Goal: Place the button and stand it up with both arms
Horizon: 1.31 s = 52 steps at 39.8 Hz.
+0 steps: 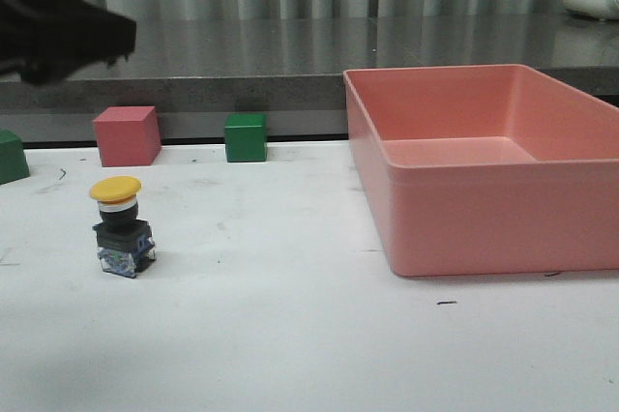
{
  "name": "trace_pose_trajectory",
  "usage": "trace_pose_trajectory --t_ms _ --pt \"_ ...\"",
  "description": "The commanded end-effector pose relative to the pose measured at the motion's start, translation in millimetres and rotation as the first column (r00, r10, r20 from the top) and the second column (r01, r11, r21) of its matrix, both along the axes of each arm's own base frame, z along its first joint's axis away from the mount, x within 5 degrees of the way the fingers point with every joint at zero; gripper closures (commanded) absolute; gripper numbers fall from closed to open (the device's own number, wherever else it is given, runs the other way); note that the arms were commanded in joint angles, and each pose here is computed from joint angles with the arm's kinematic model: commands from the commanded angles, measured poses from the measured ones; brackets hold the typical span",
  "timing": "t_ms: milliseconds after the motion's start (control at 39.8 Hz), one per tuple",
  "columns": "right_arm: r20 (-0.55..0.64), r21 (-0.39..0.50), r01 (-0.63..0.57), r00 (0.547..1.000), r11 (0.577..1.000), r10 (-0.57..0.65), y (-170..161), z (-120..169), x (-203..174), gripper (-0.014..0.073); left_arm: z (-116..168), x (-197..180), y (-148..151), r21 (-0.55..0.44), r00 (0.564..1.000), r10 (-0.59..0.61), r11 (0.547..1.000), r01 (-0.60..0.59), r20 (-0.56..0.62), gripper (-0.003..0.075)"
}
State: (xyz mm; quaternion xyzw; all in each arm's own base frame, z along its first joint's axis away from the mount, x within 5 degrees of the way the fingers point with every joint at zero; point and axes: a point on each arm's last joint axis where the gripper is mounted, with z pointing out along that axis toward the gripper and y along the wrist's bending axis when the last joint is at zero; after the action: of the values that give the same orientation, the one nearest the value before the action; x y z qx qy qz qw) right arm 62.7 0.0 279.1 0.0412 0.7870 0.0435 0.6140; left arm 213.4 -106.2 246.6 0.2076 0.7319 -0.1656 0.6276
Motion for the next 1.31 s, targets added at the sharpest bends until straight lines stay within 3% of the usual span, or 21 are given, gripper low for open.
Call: trace_pose_trajectory --t_ms 0,151,302,780,1283 --pt "0.099 -0.022 0.001 0.995 1.0 0.001 -0.3 15.2 0.9 0.0665 49.4 -11.5 3.6 -0.057 0.997 0.02 0.998 -0.015 0.076 0.0205" --pt "0.099 -0.022 0.001 0.995 1.0 0.001 -0.3 15.2 0.9 0.0665 85.7 -36.1 17.9 -0.057 0.994 0.054 0.997 -0.048 0.1 0.0259" --pt "0.099 -0.022 0.001 0.995 1.0 0.001 -0.3 15.2 0.9 0.0665 106.4 -71.0 38.2 -0.116 0.991 0.097 0.99 -0.086 0.093 0.0356" --pt "0.099 -0.022 0.001 0.995 1.0 0.001 -0.3 15.2 0.9 0.0665 113.6 -158.1 84.6 -0.149 0.986 0.148 0.979 -0.137 0.071 0.0739" --pt "0.099 -0.022 0.001 0.995 1.0 0.001 -0.3 15.2 0.9 0.0665 115.1 -167.0 88.9 -0.168 0.984 0.151 0.977 -0.133 0.099 0.074"
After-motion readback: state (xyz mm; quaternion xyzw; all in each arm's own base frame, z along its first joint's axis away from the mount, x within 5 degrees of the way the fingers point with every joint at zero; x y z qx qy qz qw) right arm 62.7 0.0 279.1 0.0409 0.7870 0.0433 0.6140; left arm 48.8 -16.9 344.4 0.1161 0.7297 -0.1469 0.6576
